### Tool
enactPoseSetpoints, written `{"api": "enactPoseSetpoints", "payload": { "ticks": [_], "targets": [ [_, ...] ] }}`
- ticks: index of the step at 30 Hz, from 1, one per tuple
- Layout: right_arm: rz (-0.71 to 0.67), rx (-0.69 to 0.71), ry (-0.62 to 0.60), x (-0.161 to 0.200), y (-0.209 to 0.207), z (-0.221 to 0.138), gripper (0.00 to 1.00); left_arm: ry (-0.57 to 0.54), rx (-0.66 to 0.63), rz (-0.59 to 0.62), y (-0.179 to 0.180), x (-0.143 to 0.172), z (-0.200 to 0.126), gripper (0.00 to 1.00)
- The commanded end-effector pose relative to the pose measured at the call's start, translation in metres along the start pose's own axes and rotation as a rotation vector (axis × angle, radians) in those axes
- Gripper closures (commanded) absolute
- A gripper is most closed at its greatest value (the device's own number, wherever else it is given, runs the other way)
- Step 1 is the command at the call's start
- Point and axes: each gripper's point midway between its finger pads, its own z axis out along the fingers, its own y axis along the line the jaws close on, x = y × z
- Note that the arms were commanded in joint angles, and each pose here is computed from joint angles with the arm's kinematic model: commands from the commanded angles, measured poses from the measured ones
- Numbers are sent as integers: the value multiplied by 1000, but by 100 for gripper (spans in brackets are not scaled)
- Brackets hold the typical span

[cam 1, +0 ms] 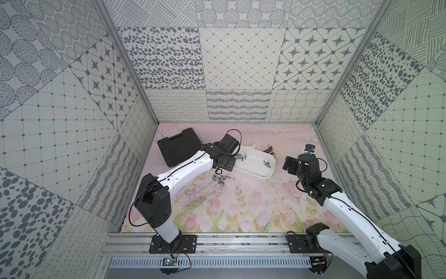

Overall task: Put the bit on the desktop into the storage box
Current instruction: Place the screwdriver bit in the storage box, then pick up the screwdriver bit from the center of the board.

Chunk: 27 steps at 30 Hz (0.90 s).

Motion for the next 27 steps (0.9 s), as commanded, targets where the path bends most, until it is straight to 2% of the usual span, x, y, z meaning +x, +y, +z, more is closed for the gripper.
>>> {"api": "enactPoseSetpoints", "payload": {
  "ticks": [1, 5, 11, 13, 17, 27],
  "targets": [
    [10, -19, -30, -13, 6, 0, 3, 19, -11, -120, 25, 18, 0, 37],
    [10, -21, -26, -13, 6, 1, 3, 72, -26, -179, 47, 39, 9, 36],
    [8, -17, -29, -13, 4, 0, 3, 126, -43, -230, 70, 59, 22, 27],
    [8, -16, -28, -13, 4, 0, 4, 154, -26, -248, 72, 65, 29, 26],
    [10, -15, -26, -12, 3, 1, 3, 219, -5, -253, 73, 76, 44, 35],
    [9, -12, -30, -11, 1, 0, 3, 324, 38, -242, 63, 85, 77, 47]
  ]
}}
